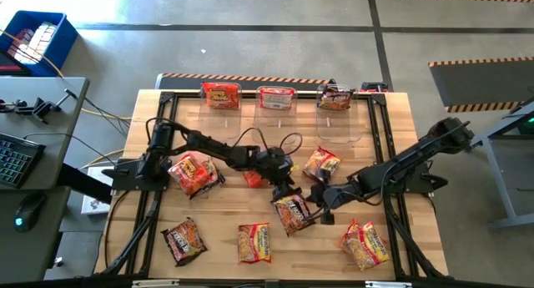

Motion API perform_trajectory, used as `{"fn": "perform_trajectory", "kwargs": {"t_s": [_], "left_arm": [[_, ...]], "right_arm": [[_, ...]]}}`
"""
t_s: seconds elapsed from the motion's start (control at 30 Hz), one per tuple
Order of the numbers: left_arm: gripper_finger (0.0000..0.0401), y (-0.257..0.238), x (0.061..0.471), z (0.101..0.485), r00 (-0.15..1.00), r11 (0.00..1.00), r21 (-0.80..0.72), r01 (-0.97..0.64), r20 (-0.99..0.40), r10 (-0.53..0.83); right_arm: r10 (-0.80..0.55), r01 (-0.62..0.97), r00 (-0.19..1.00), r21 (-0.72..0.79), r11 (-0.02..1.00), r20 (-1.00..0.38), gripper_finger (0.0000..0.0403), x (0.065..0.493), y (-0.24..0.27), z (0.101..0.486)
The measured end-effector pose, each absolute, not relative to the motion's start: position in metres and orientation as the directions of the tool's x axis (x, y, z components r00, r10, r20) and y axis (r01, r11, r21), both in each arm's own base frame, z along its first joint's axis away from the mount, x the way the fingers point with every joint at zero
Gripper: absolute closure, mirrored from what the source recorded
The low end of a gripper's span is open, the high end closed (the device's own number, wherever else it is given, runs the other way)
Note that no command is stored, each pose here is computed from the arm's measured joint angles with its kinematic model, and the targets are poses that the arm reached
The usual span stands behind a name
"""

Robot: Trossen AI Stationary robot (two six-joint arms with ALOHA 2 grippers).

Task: Sort Maruchan noodles
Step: Put the black noodle pack into the right transparent bin

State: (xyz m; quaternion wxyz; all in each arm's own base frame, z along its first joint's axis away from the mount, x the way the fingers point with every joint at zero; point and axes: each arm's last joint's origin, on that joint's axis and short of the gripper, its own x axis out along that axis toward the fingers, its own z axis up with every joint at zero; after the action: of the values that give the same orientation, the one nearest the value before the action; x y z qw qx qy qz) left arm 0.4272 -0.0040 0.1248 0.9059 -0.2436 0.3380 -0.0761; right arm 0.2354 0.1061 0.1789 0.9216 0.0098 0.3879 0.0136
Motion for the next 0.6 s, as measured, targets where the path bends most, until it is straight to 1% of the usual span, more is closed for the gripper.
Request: {"fn": "perform_trajectory", "kwargs": {"t_s": [0.17, 0.4, 0.5, 0.6], "left_arm": [[0.0188, -0.002, 0.428, 0.126, 0.751, 0.853, -0.522, 0.000, -0.563, -0.345], [0.0188, -0.005, 0.428, 0.126, 0.746, 0.853, -0.522, 0.014, -0.562, -0.357], [0.0188, -0.007, 0.426, 0.132, 0.741, 0.868, -0.494, 0.043, -0.567, -0.359], [0.0188, -0.016, 0.422, 0.147, 0.750, 0.900, -0.428, 0.077, -0.570, -0.336]], "right_arm": [[0.041, -0.012, 0.701, 0.045, 0.999, -0.712, 0.0403, 0.235, 0.109, 0.179], [0.043, -0.014, 0.704, 0.046, 0.999, -0.709, 0.0403, 0.235, 0.109, 0.179], [0.042, -0.014, 0.703, 0.046, 0.999, -0.710, 0.0403, 0.235, 0.109, 0.179], [0.042, -0.002, 0.698, 0.058, 0.998, -0.715, 0.0403, 0.234, 0.110, 0.179]]}}
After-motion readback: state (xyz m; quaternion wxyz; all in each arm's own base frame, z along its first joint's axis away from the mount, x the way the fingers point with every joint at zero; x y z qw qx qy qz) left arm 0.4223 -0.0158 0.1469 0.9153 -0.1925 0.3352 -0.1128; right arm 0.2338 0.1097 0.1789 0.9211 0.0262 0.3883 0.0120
